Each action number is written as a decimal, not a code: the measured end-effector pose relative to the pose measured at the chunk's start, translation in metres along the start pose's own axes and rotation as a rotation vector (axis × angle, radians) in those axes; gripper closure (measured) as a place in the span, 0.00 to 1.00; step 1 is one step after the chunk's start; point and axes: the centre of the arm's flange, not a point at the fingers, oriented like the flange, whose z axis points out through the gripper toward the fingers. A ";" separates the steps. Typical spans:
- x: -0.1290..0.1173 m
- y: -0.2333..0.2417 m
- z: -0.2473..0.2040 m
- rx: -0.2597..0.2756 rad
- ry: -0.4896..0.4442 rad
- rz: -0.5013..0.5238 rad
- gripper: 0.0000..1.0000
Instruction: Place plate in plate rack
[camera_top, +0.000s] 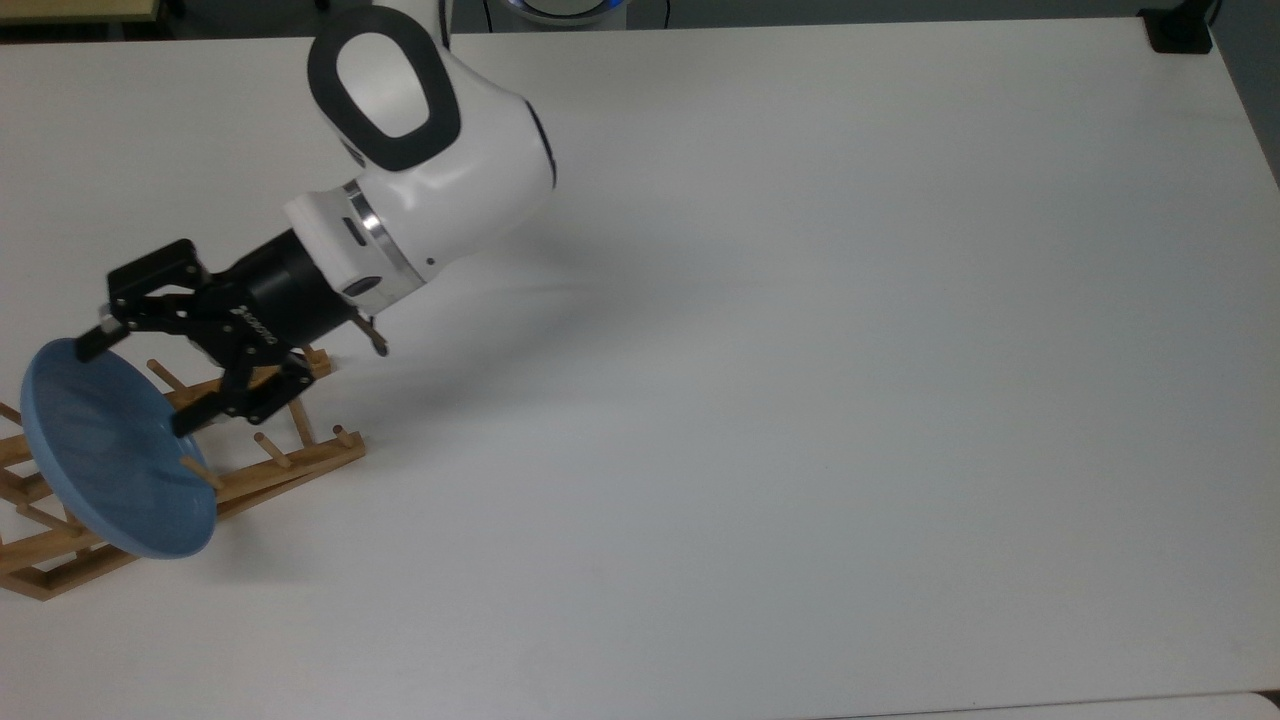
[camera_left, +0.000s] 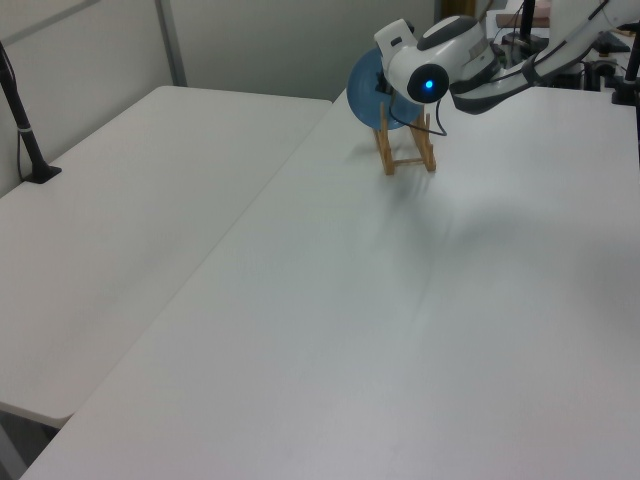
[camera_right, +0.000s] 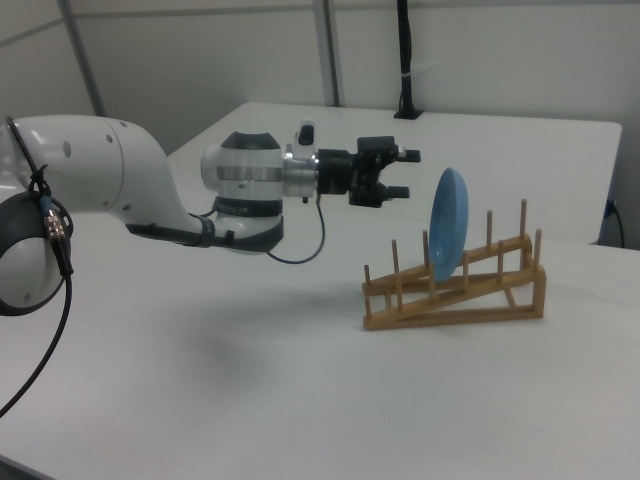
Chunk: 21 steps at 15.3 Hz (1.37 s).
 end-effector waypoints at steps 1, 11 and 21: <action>0.005 -0.002 -0.007 0.024 -0.006 0.026 0.00; 0.070 0.037 -0.112 0.441 -0.254 0.513 0.00; 0.059 0.123 -0.209 0.800 -0.796 0.727 0.00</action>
